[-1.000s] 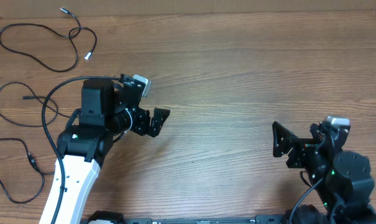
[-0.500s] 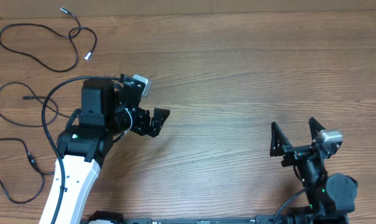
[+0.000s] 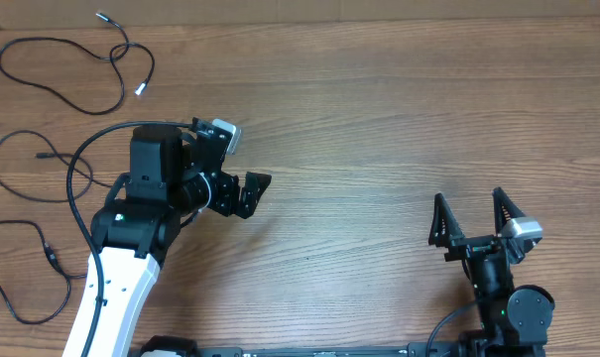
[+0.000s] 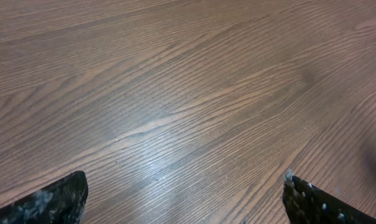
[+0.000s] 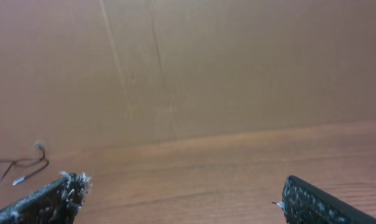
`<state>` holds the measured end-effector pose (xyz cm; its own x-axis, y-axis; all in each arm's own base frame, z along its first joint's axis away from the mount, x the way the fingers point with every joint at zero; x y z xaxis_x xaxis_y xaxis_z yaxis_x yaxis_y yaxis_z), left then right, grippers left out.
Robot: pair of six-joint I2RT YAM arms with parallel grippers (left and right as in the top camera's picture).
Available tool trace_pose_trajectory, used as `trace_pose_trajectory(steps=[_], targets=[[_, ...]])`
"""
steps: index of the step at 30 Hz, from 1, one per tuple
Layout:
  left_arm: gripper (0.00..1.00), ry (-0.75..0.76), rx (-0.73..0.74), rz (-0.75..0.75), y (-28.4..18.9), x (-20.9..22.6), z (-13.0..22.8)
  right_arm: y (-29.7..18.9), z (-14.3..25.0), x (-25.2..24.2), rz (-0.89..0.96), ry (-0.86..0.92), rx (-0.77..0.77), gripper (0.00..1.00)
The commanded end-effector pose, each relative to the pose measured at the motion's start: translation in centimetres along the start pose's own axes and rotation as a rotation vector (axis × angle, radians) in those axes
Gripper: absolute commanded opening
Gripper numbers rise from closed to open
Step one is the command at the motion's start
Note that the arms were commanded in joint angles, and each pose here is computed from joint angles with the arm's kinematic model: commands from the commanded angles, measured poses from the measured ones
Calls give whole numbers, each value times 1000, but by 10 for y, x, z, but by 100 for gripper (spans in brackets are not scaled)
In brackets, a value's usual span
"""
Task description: Untangle cables
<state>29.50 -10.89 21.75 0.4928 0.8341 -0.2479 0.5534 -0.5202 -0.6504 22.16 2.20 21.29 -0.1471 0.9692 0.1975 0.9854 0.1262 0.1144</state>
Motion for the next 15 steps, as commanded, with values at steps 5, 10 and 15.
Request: trace_pose_trajectory(steps=[5,10,15], targets=[[100,11,-20,8,-4,-3,-8,1,12,-12,61,19,-4,100],[99,11,-20,8,-4,-3,-8,-1,36,-18,87,27,102,100],[99,11,-20,8,-4,-3,-8,-2,41,-18,83,-10,126,100]])
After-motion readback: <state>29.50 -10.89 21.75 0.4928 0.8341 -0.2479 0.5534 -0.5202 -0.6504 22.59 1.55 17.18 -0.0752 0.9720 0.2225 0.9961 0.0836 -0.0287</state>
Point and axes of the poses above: each gripper's point midway between its finger pads, its own y axis out along the fingers, its own x axis along the line the jaws close on, z = x × y, the point moved 2 cm from there along -y, back along the fingers
